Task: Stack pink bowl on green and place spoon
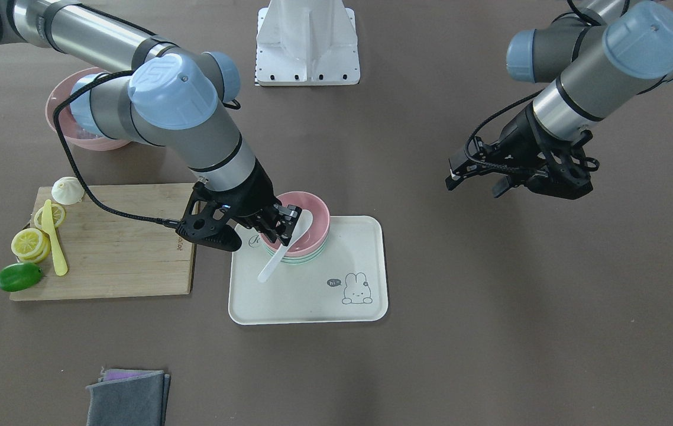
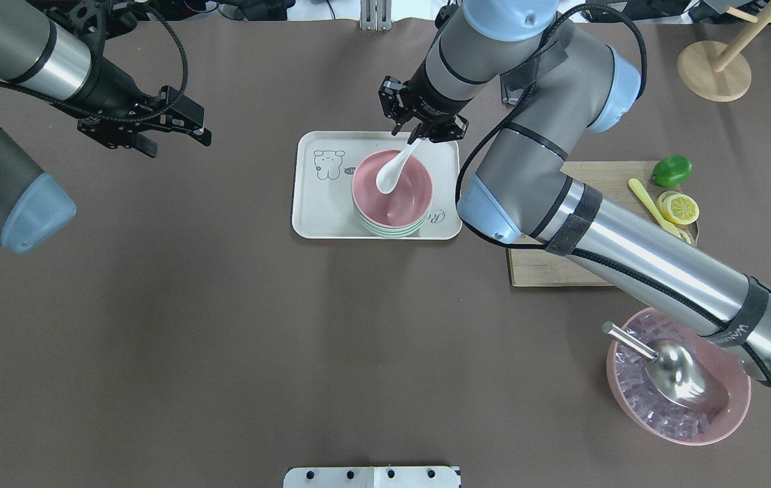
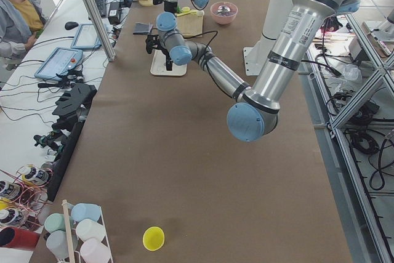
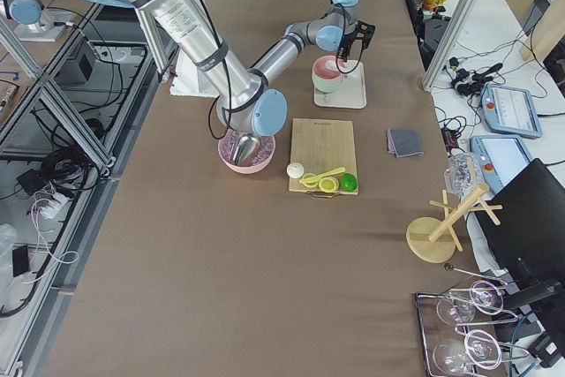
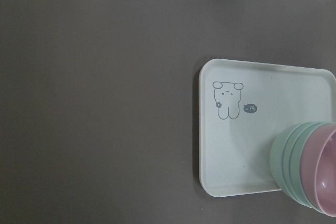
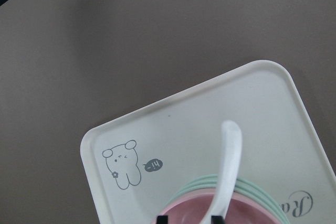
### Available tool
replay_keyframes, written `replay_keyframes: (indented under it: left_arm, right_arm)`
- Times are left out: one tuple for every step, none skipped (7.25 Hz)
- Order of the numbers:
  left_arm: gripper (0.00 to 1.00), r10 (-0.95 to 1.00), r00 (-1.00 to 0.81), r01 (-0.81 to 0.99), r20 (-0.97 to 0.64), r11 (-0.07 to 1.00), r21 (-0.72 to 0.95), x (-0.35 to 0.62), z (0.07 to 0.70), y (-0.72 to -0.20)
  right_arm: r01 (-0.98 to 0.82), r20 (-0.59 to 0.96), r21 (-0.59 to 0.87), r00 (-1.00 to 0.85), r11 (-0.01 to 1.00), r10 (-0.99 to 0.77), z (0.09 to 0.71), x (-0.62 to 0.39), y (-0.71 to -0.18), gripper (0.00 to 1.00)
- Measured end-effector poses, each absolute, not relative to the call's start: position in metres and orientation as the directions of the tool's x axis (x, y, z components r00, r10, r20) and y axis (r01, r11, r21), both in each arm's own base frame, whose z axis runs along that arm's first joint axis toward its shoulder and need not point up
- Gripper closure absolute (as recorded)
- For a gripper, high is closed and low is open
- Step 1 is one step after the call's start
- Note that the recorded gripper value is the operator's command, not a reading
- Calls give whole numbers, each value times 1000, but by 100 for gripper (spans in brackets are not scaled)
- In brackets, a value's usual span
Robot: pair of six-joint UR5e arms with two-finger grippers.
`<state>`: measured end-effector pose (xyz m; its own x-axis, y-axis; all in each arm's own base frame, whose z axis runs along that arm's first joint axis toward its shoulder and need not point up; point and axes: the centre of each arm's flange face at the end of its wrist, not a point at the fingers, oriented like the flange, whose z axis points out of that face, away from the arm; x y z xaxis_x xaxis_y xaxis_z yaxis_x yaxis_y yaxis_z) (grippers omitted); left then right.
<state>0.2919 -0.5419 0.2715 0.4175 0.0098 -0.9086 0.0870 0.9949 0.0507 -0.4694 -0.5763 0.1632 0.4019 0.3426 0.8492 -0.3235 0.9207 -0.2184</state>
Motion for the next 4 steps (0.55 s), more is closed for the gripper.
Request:
replay_keyframes:
  left_arm:
    - [2, 10, 418, 87, -908, 995, 51, 292, 272, -542]
    - [2, 8, 419, 87, -908, 995, 49, 291, 274, -542]
    - [2, 3, 425, 87, -905, 995, 44, 289, 282, -539]
    - [2, 12, 444, 81, -896, 995, 54, 280, 303, -534]
  right_arm:
    - [-314, 854, -196, 410, 929, 319, 181, -448, -574, 0]
    - [-285, 860, -167, 426, 944, 280, 214, -402, -579, 0]
    - [-248, 859, -128, 455, 960, 233, 260, -340, -594, 0]
    - [-216, 846, -62, 506, 974, 166, 318, -280, -612, 0]
